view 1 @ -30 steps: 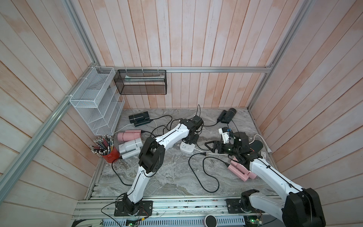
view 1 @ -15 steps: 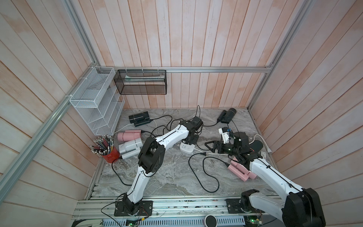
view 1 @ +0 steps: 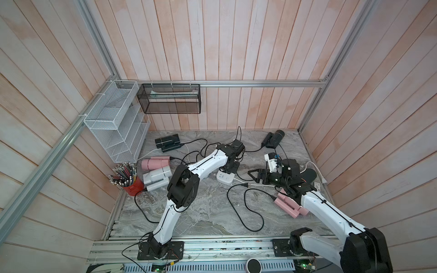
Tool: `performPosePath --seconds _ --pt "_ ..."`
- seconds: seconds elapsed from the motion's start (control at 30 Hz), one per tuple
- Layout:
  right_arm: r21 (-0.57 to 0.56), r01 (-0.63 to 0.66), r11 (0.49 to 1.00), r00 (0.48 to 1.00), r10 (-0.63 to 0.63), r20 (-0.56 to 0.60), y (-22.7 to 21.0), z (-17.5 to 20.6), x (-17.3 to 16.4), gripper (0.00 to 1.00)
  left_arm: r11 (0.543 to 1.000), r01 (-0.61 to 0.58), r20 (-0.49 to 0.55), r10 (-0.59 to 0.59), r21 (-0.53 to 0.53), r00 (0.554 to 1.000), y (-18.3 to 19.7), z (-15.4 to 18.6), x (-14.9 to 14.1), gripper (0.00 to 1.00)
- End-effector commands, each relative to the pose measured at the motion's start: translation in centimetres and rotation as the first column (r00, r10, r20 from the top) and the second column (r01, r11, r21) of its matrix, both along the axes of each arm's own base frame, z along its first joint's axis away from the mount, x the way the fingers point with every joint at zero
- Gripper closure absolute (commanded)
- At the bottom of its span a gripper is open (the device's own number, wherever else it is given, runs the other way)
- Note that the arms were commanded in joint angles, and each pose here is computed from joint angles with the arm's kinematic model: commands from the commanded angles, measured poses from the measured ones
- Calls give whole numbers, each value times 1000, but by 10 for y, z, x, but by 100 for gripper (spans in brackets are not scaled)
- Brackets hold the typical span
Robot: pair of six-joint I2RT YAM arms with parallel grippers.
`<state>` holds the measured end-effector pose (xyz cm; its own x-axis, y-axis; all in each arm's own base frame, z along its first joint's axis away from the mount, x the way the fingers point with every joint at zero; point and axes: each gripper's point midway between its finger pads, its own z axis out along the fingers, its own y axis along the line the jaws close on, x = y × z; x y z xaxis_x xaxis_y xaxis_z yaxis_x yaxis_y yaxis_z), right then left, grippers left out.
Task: Charge the blow dryers
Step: Insert the plug into the socket.
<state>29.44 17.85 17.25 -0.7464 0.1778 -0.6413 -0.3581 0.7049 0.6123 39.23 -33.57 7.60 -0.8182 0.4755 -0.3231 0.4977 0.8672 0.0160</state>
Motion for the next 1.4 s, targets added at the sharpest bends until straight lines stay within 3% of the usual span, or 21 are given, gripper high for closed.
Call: performPosePath --seconds 0.0,0.27,0.6,0.83,0.97,1.13,1.37 --pt "-57 51 997 999 -51 -9 -11 -12 -2 14 996 -13 -97 21 88 995 14 -46 -6 95" --pt "-83 69 994 997 -71 -19 -17 -19 -9 17 999 -13 -86 17 52 996 1 -35 4 94" --pt "-87 64 994 998 -66 -21 -18 -20 -11 12 1000 -13 -48 14 20 999 -4 -7 5 81" --pt "-96 48 994 998 -51 -31 -17 -24 -15 11 1000 -20 1 20 -12 1000 -3 22 -1 63" --pt "-100 41 994 998 -46 -40 -17 -27 -17 11 999 -18 19 18 -36 1000 -1 38 -11 62" --pt "-124 47 991 998 -53 -44 -19 -33 -17 14 982 -1 45 9 -187 999 -7 66 -31 60" --pt "-199 52 979 997 -64 -52 -17 -44 -17 22 897 -3 99 52 -442 994 0 98 -66 59"
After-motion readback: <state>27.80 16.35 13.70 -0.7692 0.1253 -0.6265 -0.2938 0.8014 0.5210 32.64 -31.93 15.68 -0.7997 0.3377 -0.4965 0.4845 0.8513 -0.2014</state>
